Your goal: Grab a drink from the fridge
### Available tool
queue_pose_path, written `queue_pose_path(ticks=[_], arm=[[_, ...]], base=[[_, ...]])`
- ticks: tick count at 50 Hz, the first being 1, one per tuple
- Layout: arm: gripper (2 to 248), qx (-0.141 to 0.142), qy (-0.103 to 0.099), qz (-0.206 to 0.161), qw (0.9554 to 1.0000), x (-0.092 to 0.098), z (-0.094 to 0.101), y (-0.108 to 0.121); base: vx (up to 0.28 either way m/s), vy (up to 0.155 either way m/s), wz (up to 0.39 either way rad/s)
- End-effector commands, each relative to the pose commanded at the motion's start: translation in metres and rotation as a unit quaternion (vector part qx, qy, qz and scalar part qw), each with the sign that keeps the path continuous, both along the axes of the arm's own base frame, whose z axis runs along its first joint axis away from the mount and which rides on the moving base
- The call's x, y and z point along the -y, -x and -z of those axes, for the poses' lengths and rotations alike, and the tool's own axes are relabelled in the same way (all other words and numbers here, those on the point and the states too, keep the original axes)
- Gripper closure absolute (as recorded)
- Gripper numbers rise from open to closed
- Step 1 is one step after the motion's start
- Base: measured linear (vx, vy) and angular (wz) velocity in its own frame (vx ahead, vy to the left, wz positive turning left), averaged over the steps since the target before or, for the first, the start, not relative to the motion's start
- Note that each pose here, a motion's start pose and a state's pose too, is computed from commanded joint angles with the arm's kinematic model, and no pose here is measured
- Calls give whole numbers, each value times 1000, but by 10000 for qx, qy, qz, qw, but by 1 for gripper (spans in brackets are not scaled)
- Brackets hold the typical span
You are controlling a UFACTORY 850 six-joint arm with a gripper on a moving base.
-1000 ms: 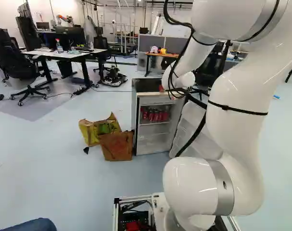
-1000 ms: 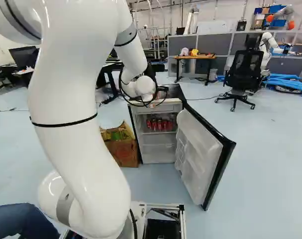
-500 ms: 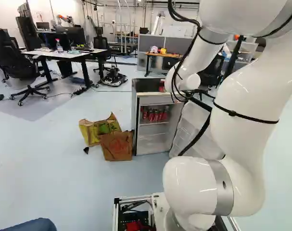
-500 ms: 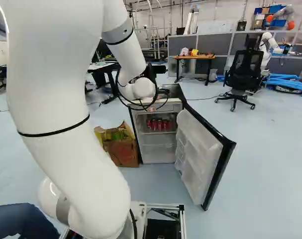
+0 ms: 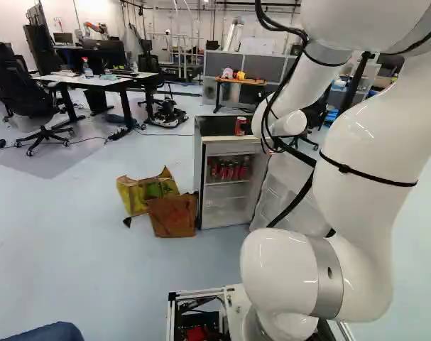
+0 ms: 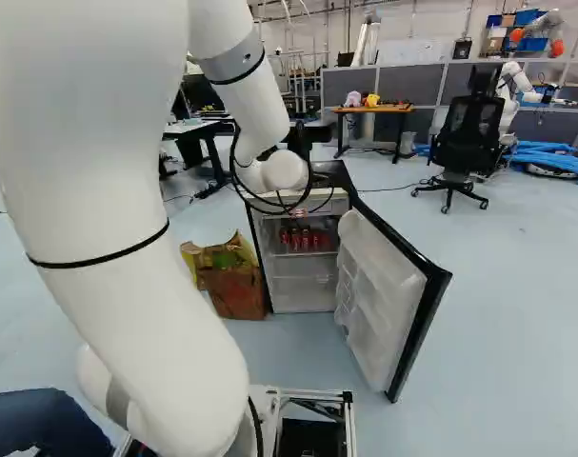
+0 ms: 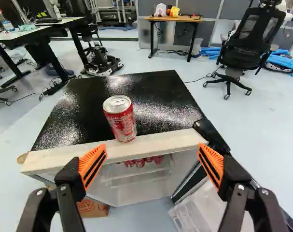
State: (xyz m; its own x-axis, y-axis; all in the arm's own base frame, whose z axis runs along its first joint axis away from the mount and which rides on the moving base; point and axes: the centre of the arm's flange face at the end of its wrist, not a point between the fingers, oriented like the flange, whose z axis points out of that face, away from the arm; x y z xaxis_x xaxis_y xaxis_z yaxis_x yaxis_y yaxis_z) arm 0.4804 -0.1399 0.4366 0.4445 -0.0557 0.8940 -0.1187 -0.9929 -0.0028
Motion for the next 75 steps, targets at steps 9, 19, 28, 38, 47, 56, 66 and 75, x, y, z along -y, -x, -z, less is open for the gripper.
queue_pose_path(ticks=[9,19,28,38,47,56,66,75], arm=[[3,68,23,138,9999,13,-7,4],[3,159,57,289,9994,28,-16,8],[3,126,58,431,9990,42,-16,10],[3,51,55,596,9982,58,-14,13],[3,-17,35,767,9970,72,-13,16],[3,-110,1,954,9954,87,-11,18],[3,-255,-47,1167,9928,103,-8,22],[3,-408,-73,1327,9903,118,-6,25]], base=[[0,0,0],[0,0,0],[0,0,0],[0,0,0],[0,0,0],[0,0,0],[0,0,0],[0,0,0]])
